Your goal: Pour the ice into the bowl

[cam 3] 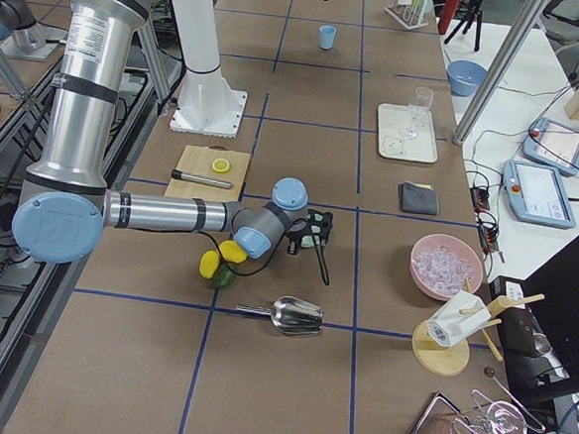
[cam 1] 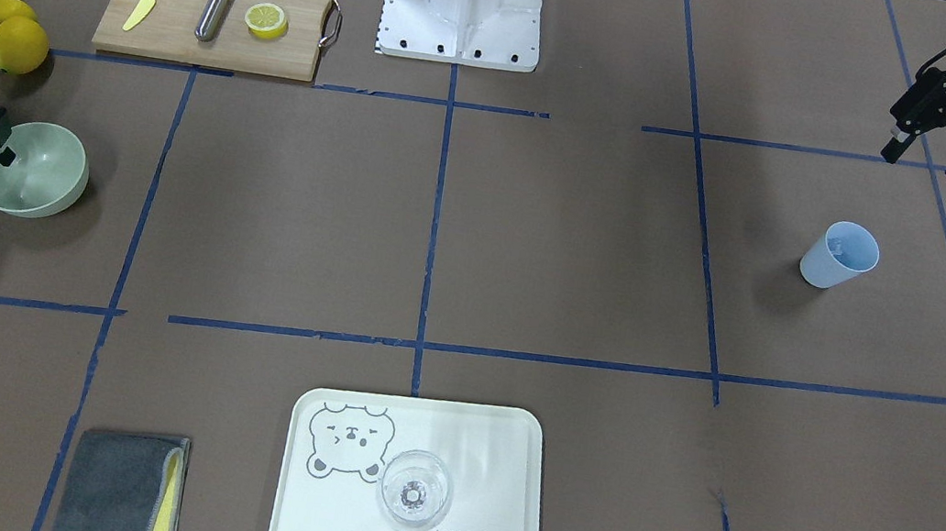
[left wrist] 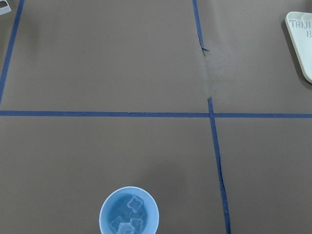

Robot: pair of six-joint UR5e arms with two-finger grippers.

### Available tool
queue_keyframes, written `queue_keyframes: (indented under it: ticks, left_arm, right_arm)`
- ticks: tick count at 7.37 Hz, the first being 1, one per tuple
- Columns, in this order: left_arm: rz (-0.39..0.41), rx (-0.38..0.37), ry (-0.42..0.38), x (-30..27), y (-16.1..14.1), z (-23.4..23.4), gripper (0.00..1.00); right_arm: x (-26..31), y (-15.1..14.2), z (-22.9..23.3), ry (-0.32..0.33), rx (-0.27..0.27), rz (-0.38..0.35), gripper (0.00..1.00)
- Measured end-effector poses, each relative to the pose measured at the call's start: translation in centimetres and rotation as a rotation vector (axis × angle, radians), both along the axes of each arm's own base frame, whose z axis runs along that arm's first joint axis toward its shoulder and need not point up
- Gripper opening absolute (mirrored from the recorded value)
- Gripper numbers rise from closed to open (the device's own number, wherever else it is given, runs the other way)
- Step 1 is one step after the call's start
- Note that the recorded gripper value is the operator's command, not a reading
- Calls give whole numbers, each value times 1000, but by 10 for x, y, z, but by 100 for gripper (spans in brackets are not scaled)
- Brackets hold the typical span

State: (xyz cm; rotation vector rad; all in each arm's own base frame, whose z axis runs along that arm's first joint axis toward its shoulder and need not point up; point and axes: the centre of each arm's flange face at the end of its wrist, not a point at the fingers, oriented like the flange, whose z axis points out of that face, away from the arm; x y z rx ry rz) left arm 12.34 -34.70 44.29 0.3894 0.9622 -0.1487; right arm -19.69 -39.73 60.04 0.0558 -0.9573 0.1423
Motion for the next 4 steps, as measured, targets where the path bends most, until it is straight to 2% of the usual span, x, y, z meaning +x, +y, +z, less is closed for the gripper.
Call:
queue_keyframes:
  ticks: [2, 4]
  left_arm:
    - [10, -1, -1, 10, 4, 1, 100]
    - [-27, 1, -22, 21, 7, 4, 100]
  right_arm:
    - [-6, -4, -33, -55, 9, -32, 0]
    - [-28, -32, -109, -81, 0, -49, 0]
